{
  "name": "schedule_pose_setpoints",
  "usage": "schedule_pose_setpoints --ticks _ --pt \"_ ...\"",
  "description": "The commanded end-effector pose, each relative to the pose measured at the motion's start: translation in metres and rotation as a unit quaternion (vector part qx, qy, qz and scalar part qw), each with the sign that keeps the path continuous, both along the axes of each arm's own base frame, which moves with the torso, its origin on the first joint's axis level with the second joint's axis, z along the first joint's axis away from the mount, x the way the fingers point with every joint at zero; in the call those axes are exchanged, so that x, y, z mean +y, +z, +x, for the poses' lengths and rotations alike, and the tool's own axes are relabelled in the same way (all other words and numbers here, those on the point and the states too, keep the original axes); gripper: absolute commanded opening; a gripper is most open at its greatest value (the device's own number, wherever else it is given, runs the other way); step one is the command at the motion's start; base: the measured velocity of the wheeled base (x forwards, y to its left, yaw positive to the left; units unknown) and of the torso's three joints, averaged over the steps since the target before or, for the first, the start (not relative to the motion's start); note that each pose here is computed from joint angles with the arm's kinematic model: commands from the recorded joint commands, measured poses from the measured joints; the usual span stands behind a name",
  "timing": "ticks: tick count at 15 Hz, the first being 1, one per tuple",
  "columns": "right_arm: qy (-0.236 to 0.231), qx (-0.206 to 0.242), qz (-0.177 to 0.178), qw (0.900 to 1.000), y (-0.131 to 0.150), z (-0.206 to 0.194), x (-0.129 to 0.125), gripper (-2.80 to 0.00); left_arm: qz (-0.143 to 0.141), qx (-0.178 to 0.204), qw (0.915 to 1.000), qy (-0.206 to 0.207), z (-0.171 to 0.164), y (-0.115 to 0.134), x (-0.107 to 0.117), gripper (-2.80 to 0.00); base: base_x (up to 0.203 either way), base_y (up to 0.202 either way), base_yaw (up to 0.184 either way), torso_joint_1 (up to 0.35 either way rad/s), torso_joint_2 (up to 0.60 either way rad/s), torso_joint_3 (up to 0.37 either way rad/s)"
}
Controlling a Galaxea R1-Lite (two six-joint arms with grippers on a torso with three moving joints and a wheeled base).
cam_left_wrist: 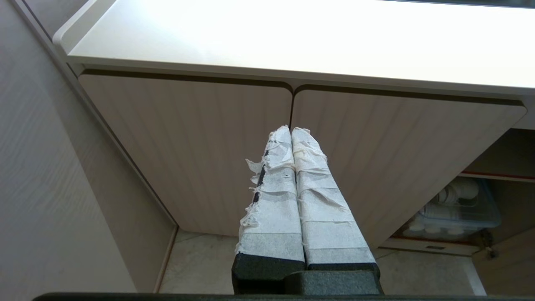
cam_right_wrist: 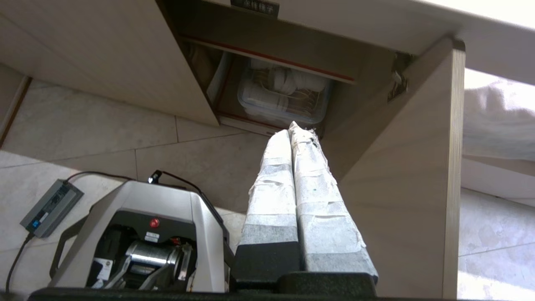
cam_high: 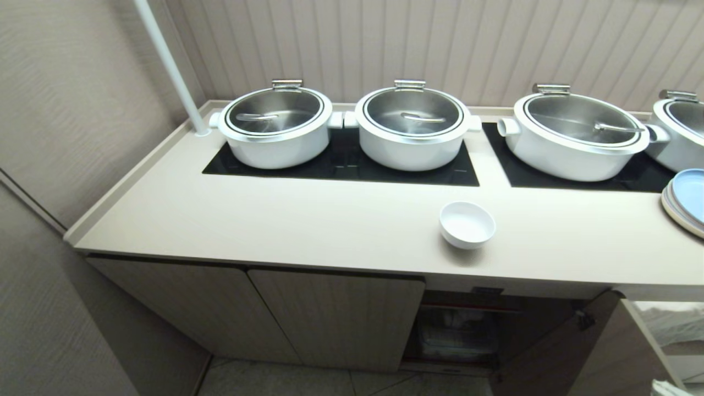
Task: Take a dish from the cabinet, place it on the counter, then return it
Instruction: Pick up the bowl from the table
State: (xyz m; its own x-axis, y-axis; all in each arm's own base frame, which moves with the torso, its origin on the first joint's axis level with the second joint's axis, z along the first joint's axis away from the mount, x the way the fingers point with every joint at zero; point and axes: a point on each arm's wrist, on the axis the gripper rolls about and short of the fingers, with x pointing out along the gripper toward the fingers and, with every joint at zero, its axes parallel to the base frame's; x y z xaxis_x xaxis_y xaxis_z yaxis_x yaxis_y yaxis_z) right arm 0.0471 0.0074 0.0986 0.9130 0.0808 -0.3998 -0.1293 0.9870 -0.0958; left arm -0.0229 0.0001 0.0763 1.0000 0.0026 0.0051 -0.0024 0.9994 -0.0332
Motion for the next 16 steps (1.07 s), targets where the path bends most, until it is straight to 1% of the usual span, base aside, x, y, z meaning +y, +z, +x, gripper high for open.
schedule_pose_setpoints --ticks 1,3,4,6,7,8,10,12,13,16 --pt "-0.013 -0.048 0.007 0.999 -0.006 -0.026 -0.006 -2.80 0.000 0.000 1.0000 0.000 0.000 0.000 0.000 -2.80 0.000 0.000 0.000 0.000 0.00 0.000" --pt "-0.029 -0.059 0.004 0.998 -0.013 -0.039 -0.008 -2.80 0.000 -0.001 1.0000 0.000 0.000 0.000 0.000 -2.80 0.000 0.000 0.000 0.000 0.00 0.000" --pt "-0.031 -0.072 0.008 0.997 -0.015 -0.044 -0.008 -2.80 0.000 -0.001 1.0000 0.000 0.000 0.000 0.000 -2.80 0.000 0.000 0.000 0.000 0.00 0.000" --pt "-0.032 -0.112 0.013 0.993 -0.019 -0.054 -0.008 -2.80 0.000 0.000 1.0000 0.000 0.000 0.000 0.000 -2.80 0.000 0.000 0.000 0.000 0.00 0.000" --pt "-0.034 -0.124 0.015 0.992 -0.019 -0.057 -0.008 -2.80 0.000 -0.001 1.0000 0.000 0.000 0.000 0.000 -2.80 0.000 0.000 0.000 0.000 0.00 0.000" --pt "-0.035 -0.145 0.016 0.989 -0.020 -0.060 -0.007 -2.80 0.000 0.000 1.0000 0.000 0.000 0.000 0.000 -2.80 0.000 0.000 0.000 0.000 0.00 0.000" --pt "-0.037 -0.196 0.018 0.980 -0.022 -0.068 -0.007 -2.80 0.000 -0.001 1.0000 0.000 0.000 0.000 0.000 -2.80 0.000 0.000 0.000 0.000 0.00 0.000" --pt "-0.042 -0.203 0.029 0.978 -0.023 -0.070 -0.007 -2.80 0.000 0.000 1.0000 0.000 0.000 0.000 0.000 -2.80 0.000 0.000 0.000 0.000 0.00 0.000" --pt "-0.046 -0.202 0.046 0.977 -0.023 -0.070 -0.007 -2.80 0.000 0.000 1.0000 0.000 0.000 0.000 0.000 -2.80 0.000 0.000 0.000 0.000 0.00 0.000" --pt "-0.047 -0.202 0.051 0.977 -0.023 -0.070 -0.007 -2.80 0.000 0.000 1.0000 0.000 0.000 0.000 0.000 -2.80 0.000 0.000 0.000 0.000 0.00 0.000"
